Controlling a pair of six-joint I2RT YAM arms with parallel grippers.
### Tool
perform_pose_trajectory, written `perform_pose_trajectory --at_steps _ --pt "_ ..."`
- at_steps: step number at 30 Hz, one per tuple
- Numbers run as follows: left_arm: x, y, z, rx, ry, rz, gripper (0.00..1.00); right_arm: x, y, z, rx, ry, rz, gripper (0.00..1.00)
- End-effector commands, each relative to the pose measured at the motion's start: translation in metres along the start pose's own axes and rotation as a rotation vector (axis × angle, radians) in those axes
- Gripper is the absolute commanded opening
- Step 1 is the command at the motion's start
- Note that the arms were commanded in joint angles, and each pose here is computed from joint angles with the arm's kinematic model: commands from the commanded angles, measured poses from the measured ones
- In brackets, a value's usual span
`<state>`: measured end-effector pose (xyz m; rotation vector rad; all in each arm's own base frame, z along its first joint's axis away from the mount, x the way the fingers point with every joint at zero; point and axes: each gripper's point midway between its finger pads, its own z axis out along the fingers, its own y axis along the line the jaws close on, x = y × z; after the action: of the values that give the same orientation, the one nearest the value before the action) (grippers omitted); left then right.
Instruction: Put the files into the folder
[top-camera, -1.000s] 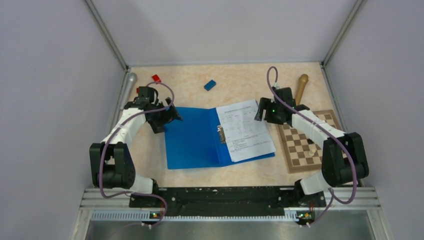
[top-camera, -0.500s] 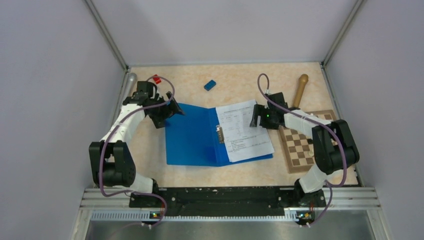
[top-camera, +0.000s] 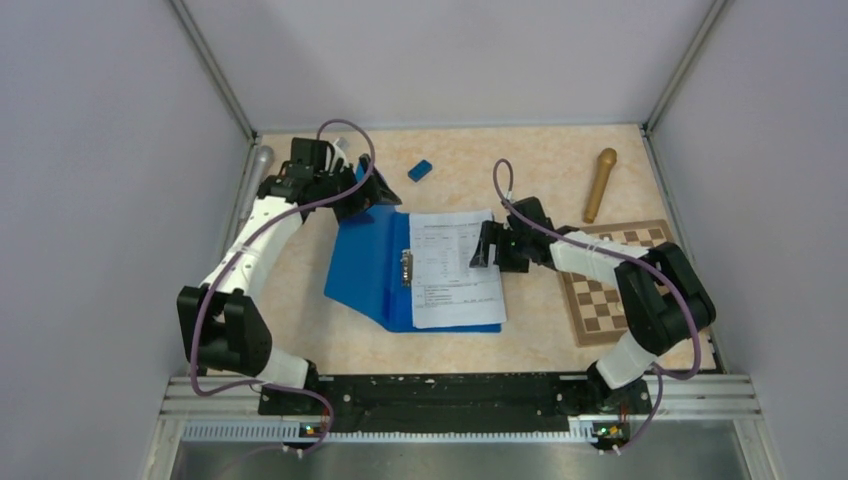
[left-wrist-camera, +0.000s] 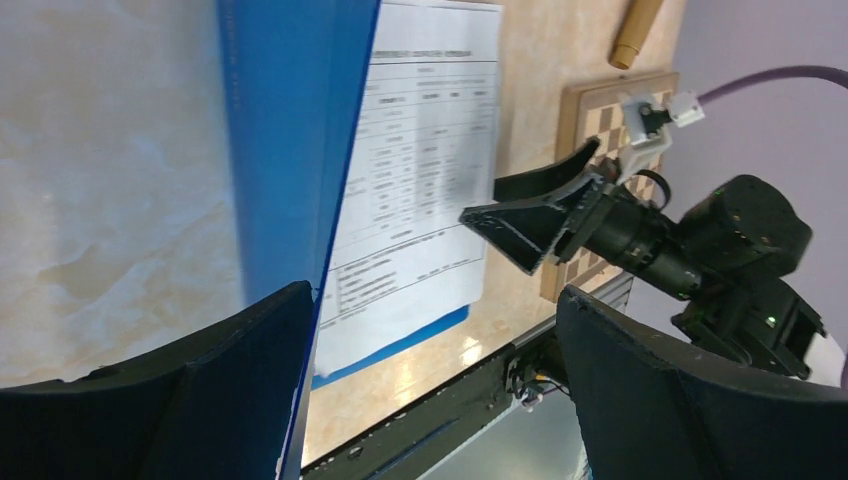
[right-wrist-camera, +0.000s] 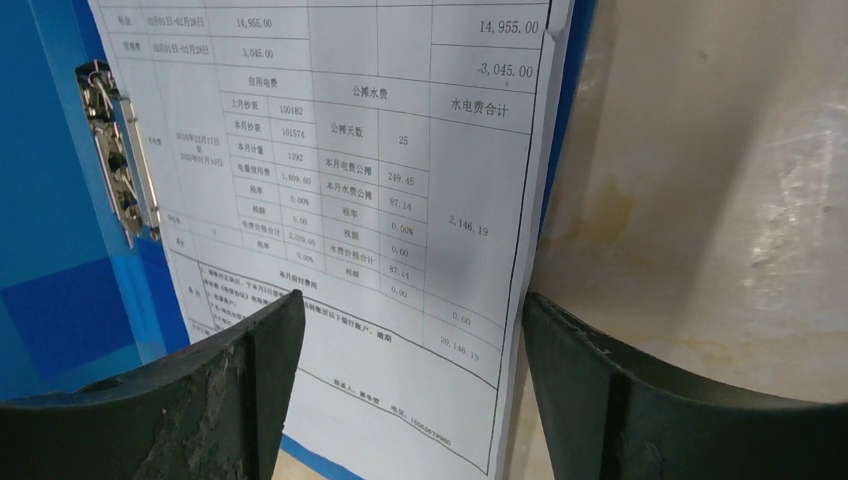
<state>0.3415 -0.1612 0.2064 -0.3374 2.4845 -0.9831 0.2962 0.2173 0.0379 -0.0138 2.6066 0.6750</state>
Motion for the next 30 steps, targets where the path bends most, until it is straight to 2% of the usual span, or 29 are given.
perform_pose_trajectory --at_steps 1,9,13,16,20,26,28,30 --pt "0.001 -0.061 -0.008 0.143 -0.027 0.068 0.95 0.004 0.034 0.002 -0.119 -0.003 0.063 0.78" --pt "0.051 -0.116 0.043 0.248 0.117 0.07 0.95 0.003 0.052 0.008 -0.209 0.004 0.129 0.77" --pt "0.061 -0.155 0.04 0.333 0.139 0.116 0.95 0.004 0.049 0.006 -0.191 0.003 0.127 0.77" --pt "0.056 -0.169 0.031 0.363 0.117 0.133 0.95 0.003 0.047 0.004 -0.177 -0.011 0.134 0.78" --pt "0.049 -0.163 0.026 0.304 0.074 0.161 0.96 -0.002 0.045 0.001 -0.164 -0.037 0.129 0.78" --pt "0.033 -0.148 0.007 0.254 0.005 0.164 0.96 -0.009 0.011 -0.019 -0.035 -0.088 0.133 0.78" --pt "0.019 -0.126 -0.001 0.195 -0.05 0.133 0.96 -0.017 -0.002 -0.034 0.003 -0.131 0.123 0.79" --pt "0.009 -0.085 -0.001 0.121 -0.095 0.062 0.96 -0.024 -0.012 -0.049 0.035 -0.166 0.114 0.79"
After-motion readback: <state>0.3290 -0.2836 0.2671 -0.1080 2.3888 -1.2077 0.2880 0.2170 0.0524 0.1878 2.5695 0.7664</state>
